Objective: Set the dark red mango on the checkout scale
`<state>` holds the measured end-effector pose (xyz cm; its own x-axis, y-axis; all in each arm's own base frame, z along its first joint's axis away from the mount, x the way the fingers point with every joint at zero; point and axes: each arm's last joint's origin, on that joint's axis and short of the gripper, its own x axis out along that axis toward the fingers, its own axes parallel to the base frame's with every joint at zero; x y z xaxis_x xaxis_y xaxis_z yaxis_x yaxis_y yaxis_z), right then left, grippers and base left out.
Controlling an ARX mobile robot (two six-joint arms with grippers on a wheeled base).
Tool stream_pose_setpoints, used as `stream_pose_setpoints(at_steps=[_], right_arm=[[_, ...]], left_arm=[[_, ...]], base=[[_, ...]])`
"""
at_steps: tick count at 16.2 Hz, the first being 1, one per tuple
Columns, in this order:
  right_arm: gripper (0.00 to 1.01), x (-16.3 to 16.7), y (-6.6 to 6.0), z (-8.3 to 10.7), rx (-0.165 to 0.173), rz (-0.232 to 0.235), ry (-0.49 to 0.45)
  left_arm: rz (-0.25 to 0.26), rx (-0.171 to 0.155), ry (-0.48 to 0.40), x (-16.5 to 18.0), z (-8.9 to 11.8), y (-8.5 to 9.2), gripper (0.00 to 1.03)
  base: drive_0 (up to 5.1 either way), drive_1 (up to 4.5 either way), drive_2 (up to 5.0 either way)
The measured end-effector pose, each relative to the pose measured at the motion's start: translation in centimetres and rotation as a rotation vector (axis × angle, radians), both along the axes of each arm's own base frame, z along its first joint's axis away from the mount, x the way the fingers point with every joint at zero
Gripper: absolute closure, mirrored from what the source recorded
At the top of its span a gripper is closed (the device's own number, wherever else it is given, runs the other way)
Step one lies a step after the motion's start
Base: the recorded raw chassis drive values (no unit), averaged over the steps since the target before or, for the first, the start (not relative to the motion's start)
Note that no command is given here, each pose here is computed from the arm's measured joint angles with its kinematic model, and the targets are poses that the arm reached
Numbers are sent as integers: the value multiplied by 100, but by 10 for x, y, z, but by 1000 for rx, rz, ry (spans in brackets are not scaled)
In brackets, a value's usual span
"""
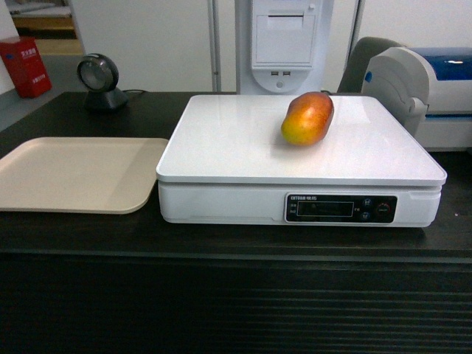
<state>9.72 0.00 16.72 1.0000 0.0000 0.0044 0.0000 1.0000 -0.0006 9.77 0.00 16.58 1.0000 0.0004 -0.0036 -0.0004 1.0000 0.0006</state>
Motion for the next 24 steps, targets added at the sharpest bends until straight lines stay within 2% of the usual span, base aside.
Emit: stream_pose_setpoints(at_steps=[24], right_arm=[[3, 0, 0, 0, 0, 0, -1]], left_arm=[[0, 0, -2, 0, 0, 0, 5]], base=[[0, 0, 0]])
